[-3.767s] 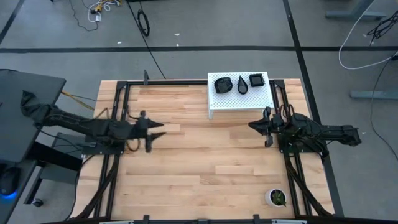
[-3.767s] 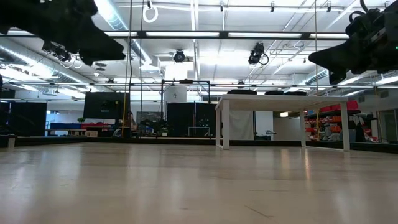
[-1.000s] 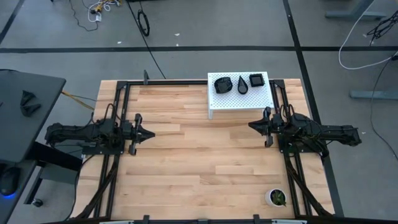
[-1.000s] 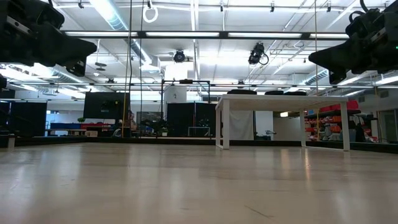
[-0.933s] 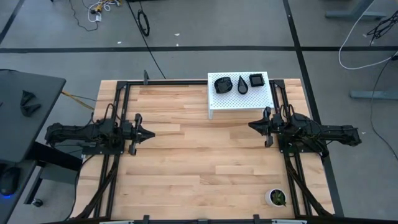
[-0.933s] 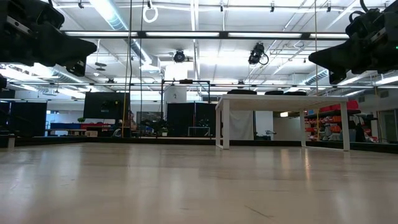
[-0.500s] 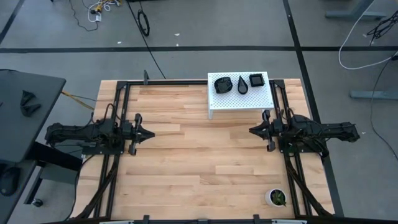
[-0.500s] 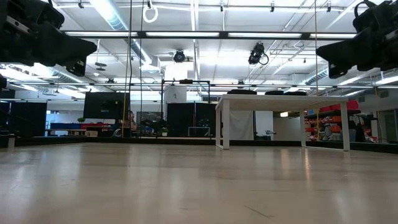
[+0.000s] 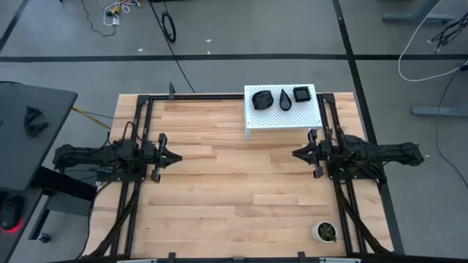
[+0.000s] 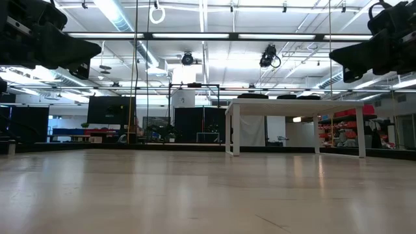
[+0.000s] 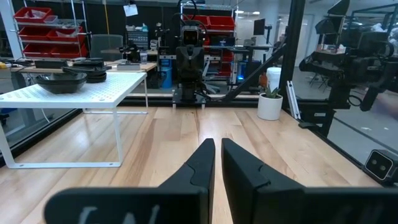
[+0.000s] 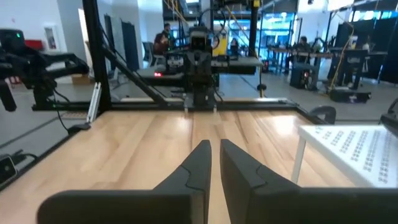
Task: Pick & Place Mini shaped plates
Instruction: Return to Home Position
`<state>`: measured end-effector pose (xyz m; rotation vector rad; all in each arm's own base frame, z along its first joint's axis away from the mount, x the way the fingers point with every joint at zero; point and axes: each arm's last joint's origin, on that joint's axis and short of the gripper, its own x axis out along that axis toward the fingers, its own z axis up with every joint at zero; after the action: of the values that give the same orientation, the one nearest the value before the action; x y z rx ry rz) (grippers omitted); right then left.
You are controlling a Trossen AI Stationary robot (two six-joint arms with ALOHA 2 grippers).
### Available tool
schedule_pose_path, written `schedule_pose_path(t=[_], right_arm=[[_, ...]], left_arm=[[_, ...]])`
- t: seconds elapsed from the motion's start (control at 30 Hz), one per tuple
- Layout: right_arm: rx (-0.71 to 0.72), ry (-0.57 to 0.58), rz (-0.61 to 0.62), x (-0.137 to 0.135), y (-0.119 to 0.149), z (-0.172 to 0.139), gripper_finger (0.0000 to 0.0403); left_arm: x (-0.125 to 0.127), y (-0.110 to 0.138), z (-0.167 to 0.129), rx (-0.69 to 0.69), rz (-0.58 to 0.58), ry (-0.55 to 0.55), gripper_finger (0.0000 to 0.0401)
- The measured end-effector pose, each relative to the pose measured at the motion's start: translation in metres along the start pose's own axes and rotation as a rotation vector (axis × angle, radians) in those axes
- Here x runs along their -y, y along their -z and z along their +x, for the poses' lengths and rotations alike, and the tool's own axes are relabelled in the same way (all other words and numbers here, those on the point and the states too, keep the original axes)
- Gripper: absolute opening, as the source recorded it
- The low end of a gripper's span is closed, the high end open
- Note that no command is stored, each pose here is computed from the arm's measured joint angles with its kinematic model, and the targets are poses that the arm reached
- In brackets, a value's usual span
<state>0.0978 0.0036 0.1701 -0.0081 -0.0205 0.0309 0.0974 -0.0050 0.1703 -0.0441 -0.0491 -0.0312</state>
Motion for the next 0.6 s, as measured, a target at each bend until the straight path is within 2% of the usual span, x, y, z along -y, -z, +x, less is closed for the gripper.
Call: schedule_pose_path(t=[0.6], right_arm=[[0.003, 0.001, 0.000, 0.0000, -0.0003, 0.0000, 0.0039]], left_arm=[[0.0000, 0.0000, 0.0000, 0.000, 0.000, 0.001, 0.0032]])
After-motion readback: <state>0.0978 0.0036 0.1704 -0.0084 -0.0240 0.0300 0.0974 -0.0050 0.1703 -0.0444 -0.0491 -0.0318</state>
